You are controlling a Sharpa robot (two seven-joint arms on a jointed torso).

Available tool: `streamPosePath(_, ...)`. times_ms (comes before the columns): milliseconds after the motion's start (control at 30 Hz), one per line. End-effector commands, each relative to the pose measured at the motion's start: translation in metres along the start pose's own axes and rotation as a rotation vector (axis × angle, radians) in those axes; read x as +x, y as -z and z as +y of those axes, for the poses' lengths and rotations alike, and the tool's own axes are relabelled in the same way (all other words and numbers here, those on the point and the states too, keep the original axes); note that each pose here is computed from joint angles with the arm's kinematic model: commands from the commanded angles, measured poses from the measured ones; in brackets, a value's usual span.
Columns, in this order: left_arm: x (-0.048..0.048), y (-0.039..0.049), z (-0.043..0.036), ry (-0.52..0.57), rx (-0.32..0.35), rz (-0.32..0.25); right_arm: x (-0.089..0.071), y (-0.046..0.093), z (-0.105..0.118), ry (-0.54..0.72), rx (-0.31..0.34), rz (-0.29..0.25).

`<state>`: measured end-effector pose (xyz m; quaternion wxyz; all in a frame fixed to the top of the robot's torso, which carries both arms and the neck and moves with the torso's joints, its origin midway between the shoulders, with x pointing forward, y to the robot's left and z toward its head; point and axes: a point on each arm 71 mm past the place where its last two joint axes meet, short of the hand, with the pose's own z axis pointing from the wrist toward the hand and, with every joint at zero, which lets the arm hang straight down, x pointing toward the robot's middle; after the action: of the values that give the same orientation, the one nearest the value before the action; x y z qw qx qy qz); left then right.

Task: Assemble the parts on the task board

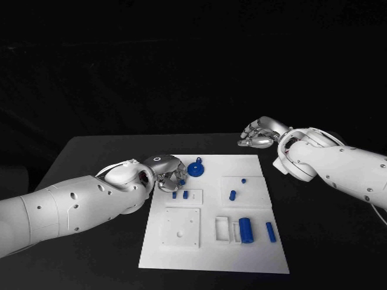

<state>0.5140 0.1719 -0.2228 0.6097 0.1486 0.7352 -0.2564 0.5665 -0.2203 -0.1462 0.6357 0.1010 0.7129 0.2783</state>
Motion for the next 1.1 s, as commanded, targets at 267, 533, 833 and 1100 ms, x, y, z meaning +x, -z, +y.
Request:
streamPosePath(267, -0.0017, 0.0019, 0.0032, 0.01, -0.01, -0.022, 0.001, 0.001, 0.0, 0.004, -0.013, 0.017)
streamPosePath(533, -0.0035, 0.0058, 0.0166, 0.021, -0.048, -0.027, 0.003, 0.004, -0.001, 0.007, -0.043, 0.059)
streamPosePath(833, -0.0196, 0.0109, 0.038, 0.18, -0.113, -0.114, 0.008, 0.012, -0.003, 0.085, -0.107, 0.127)
streamPosePath(1100, -0.037, 0.0186, 0.0631, 0.787, -0.251, -0.218, 0.011, 0.024, -0.005, 0.214, -0.157, 0.148)
